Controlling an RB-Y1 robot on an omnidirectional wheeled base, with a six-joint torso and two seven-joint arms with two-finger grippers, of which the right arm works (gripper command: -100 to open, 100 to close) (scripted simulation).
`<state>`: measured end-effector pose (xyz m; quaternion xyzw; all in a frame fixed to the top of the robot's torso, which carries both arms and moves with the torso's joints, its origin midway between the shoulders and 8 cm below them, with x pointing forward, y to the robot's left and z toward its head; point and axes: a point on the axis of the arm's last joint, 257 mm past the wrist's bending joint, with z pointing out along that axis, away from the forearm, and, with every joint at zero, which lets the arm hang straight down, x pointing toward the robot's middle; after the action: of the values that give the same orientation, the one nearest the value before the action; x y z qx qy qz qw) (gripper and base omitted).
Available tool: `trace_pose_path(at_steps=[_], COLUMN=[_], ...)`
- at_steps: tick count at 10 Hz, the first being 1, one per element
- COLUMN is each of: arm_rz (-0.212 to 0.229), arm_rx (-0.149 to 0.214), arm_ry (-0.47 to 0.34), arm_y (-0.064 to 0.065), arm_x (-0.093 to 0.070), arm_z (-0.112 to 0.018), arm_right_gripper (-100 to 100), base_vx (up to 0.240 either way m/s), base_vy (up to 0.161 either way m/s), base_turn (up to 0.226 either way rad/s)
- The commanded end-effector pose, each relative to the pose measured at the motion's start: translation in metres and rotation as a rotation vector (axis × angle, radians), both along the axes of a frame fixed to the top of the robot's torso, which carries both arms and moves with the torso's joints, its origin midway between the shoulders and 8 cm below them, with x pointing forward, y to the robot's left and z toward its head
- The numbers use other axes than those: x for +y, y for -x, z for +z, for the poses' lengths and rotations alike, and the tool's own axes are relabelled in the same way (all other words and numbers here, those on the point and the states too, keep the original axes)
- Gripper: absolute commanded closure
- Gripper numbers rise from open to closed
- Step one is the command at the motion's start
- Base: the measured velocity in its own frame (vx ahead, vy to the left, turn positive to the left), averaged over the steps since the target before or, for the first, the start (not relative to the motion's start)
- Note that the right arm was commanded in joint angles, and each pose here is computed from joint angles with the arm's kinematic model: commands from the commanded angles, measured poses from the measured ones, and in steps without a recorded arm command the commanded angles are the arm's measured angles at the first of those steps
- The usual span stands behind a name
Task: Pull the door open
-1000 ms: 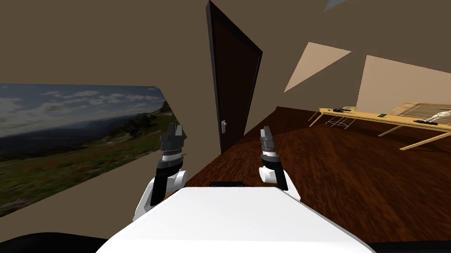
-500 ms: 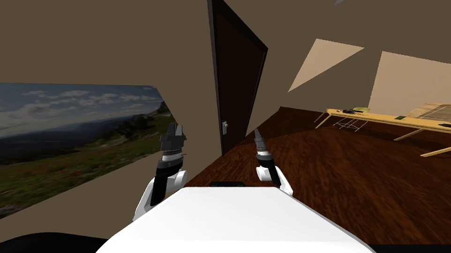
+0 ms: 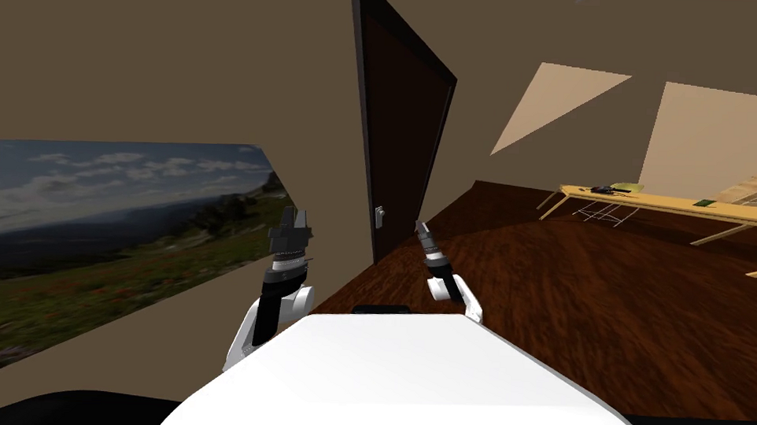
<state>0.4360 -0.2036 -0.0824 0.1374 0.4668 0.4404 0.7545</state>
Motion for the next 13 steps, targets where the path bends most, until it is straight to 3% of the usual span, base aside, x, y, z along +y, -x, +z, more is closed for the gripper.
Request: trace_pose_path(at_steps=[1, 4, 5, 7, 8, 13], arm_rz=[0.000, 0.004, 0.004, 0.008, 0.007, 0.017], arm_rx=[0.022, 0.059, 0.064, 0.077, 0.088, 0.135], arm_ry=[0.054, 0.193, 0.193, 0.287, 0.288, 0.522], arm_y=[-0.007, -0.022, -0.022, -0.031, -0.031, -0.049], arm_x=[0.007, 0.021, 0.021, 0.029, 0.028, 0.037], arm_z=[-0.016, -0.048, -0.050, -0.068, -0.073, -0.127], arm_right_gripper=[-100, -100, -100, -100, -100, -100], base_vx=[0.055, 0.092, 0.067, 0.065, 0.061, 0.084], base_vy=[0.002, -0.002, -0.003, -0.015, -0.013, -0.011], base_turn=[0.042, 0.074, 0.023, 0.064, 0.022, 0.066])
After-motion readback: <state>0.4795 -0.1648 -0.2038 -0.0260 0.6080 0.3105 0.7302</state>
